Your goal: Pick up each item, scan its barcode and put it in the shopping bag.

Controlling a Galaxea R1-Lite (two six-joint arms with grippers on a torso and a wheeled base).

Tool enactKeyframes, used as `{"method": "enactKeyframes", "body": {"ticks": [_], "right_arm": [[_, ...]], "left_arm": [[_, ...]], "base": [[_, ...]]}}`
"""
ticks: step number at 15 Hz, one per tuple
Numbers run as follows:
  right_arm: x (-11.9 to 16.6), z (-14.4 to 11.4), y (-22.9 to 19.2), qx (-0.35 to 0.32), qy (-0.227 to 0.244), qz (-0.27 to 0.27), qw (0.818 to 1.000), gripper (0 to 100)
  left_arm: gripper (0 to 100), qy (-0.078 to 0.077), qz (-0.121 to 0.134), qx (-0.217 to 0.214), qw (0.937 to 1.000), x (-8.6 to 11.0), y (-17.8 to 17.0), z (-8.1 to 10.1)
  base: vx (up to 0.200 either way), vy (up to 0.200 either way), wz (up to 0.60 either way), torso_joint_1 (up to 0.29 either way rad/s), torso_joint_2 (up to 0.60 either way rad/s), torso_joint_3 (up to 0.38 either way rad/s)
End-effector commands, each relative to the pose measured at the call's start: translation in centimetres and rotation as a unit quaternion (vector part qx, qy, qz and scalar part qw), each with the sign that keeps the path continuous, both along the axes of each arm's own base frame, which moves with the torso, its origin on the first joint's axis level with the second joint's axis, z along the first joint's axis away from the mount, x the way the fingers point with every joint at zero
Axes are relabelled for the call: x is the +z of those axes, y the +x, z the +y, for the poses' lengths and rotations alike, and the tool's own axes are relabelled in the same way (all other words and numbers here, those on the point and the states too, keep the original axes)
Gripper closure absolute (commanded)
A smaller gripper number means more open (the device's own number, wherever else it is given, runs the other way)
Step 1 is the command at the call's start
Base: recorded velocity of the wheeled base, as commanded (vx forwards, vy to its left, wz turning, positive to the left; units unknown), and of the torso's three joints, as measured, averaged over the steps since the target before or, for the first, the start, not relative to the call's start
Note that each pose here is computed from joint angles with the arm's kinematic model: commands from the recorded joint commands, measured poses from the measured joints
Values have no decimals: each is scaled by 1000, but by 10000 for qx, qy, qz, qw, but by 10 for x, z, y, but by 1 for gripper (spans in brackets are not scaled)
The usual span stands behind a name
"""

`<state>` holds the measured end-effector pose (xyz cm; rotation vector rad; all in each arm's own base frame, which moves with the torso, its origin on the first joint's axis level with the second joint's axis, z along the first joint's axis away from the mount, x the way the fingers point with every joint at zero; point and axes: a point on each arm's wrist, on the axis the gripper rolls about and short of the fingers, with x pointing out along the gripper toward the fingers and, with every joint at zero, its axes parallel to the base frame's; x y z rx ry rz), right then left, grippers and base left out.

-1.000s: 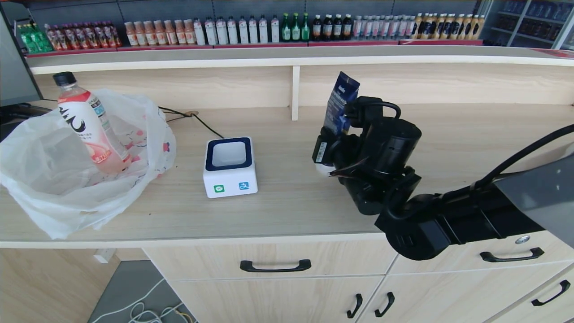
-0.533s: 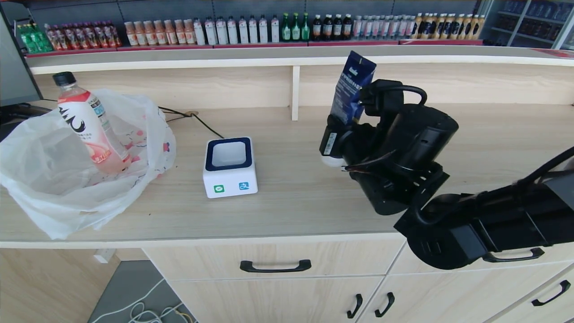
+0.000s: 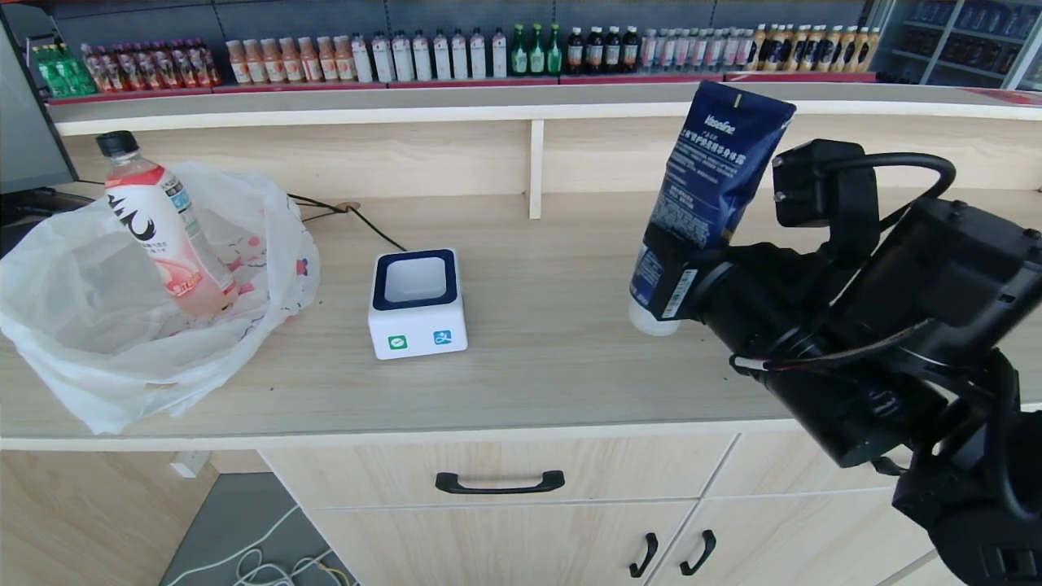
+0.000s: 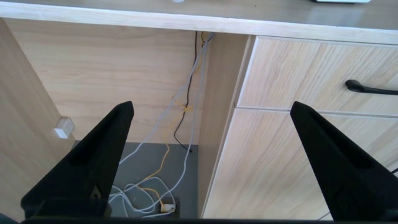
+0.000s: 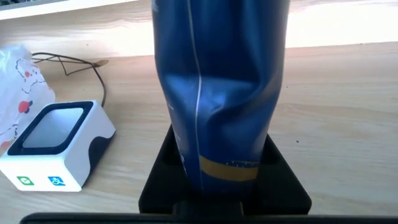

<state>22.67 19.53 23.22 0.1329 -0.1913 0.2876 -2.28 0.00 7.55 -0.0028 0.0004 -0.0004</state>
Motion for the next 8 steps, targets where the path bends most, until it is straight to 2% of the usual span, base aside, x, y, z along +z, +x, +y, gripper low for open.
{"method": "enactKeyframes", "body": {"ticks": [1,3,8], "right_arm": [[12,-14,-17,132,137,-153,9997,100],[8,-22,-27,330,144,-105,9993,100],[-1,-42,-55,1452,312,27,9889,100]], "left_arm": [[0,-2,-2,-6,10000,0,0,0],[0,-2,-2,2,10000,0,0,0],[0,-2,-2,2,10000,0,0,0]], "base": [[0,0,0,0,0,0],[0,0,0,0,0,0],[0,0,0,0,0,0]]}}
